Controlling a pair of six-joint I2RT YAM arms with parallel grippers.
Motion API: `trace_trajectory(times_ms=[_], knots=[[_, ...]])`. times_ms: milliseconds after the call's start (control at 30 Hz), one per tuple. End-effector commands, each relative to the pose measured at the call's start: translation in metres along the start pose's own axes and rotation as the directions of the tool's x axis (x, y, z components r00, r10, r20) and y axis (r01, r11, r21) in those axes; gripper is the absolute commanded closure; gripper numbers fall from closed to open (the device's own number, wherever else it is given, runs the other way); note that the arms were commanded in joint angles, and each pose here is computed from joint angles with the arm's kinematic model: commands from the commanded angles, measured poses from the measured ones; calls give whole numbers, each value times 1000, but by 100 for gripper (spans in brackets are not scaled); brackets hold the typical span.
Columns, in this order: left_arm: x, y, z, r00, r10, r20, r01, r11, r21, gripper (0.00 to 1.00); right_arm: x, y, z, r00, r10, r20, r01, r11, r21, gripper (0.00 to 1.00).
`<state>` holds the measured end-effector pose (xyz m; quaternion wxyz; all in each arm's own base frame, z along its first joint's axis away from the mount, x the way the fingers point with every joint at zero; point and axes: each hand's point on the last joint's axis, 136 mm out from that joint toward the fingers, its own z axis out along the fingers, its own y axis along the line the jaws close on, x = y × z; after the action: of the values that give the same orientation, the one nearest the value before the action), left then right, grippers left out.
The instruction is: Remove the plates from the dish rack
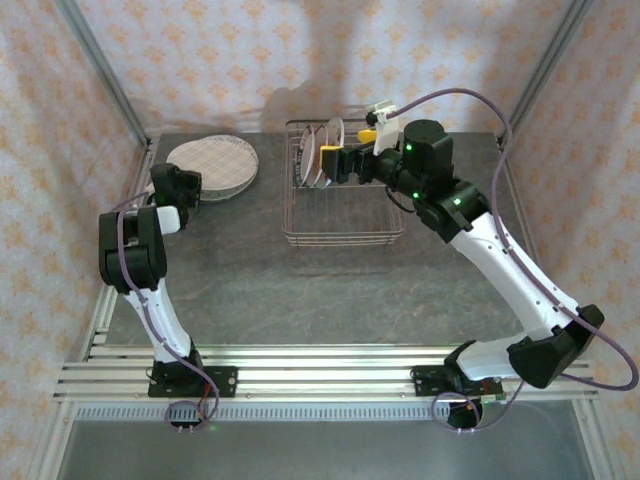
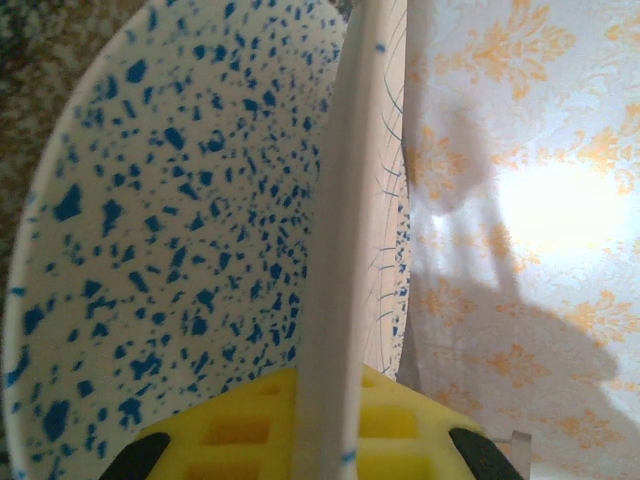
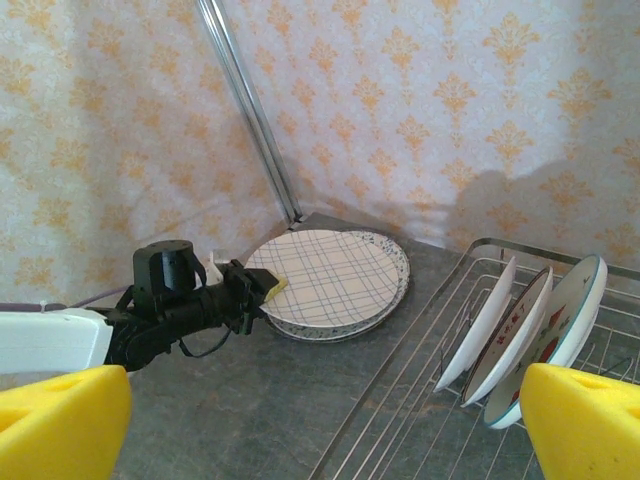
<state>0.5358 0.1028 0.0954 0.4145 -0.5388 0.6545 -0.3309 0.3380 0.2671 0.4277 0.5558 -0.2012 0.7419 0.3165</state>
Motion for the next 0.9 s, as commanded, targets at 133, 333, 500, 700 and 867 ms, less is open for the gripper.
trace_trajectory(times_ms=[133,333,500,700,867], knots=[[-12,-30,5,999,31,7,-32,995,94,100,-13,5,-7,1000,5,27,-5,1000,-2,1],[-11,-28,6,999,35,-2,-34,996,88,100,-15,6,-9,1000,3,29,-3,1000,-3,1],[-9,-27,7,999,40,-18,-38,996,81,100,-14,5,-9,1000,5,25,-5,1000,-1,1],[-6,-20,6,998,44,-35,-41,997,68,97,-15,5,-11,1000,6,21,-6,1000,3,1],[-5,-18,5,998,43,-47,-40,997,59,89,-15,6,-12,1000,11,23,-11,1000,3,1]])
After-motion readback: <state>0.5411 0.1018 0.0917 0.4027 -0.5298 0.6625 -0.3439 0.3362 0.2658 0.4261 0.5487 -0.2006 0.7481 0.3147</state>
